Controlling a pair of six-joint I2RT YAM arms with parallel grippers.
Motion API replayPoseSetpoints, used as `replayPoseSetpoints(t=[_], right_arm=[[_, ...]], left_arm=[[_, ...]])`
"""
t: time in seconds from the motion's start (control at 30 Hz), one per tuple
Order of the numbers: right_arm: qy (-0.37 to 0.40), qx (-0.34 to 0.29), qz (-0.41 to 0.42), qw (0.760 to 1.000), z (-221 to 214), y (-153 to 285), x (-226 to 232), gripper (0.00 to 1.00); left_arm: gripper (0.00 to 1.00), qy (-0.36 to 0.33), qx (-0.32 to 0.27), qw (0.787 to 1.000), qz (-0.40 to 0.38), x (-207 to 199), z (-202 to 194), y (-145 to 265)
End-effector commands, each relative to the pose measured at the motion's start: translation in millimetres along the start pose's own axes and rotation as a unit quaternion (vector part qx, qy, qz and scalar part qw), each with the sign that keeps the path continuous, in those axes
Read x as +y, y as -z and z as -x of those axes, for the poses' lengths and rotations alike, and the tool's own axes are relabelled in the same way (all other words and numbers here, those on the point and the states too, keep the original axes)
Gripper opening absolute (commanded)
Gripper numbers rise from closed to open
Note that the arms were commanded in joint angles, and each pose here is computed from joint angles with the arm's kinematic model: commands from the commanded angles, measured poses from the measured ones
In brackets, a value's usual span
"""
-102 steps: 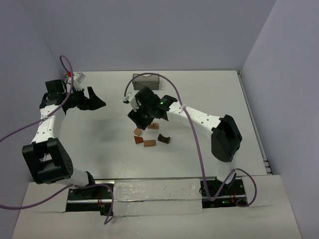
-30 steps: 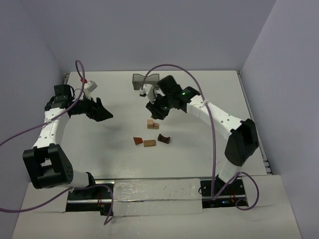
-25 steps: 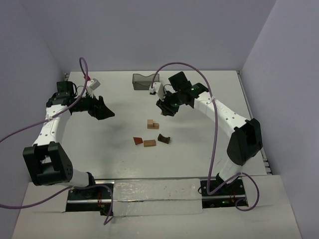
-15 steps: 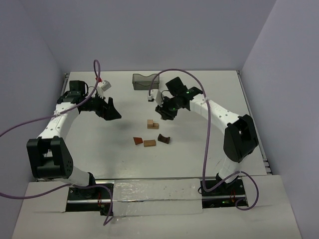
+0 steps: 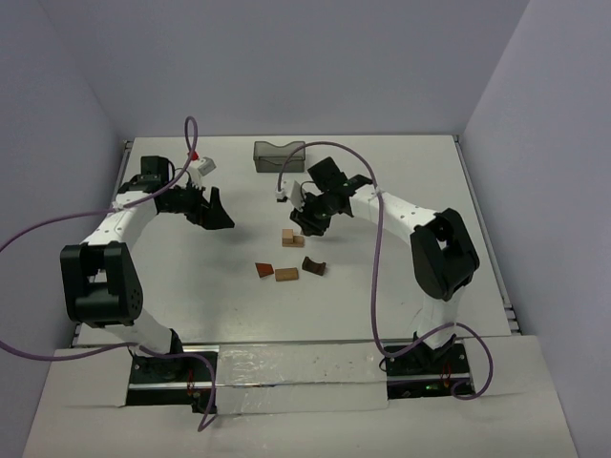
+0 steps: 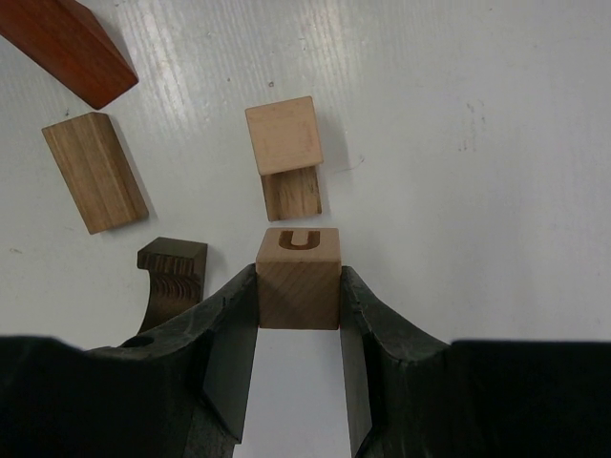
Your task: Build the wood block tower
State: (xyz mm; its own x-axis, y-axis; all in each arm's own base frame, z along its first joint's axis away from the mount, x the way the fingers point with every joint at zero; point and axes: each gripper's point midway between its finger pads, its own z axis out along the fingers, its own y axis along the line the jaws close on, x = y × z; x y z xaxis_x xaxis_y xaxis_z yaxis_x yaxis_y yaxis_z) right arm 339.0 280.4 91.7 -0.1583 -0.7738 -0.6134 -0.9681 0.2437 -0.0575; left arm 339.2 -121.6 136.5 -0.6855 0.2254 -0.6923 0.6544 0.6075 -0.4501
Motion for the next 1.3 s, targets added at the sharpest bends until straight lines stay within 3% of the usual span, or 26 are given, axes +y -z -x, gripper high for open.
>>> replayPoseSetpoints(t=[0.0, 0.43, 1.27], right_arm=[[0.027, -0.010, -0.001, 1.000, 5.4, -10.0, 2.4, 0.10], [0.073, 0.006, 0.017, 0.997, -4.9, -23.8, 8.6, 0.12], [0.074, 0.028, 0.056, 0.995, -0.6, -37.0, 5.1, 0.18]], left_arm=[[0.99, -0.039, -0.021, 0.999, -0.010, -7.7, 23.5, -3.4], [0.99, -0.054, -0.006, 0.998, -0.008, -10.6, 17.4, -11.5], [0.99, -0.056, 0.003, 0.998, -0.015, -10.5, 12.8, -17.1]])
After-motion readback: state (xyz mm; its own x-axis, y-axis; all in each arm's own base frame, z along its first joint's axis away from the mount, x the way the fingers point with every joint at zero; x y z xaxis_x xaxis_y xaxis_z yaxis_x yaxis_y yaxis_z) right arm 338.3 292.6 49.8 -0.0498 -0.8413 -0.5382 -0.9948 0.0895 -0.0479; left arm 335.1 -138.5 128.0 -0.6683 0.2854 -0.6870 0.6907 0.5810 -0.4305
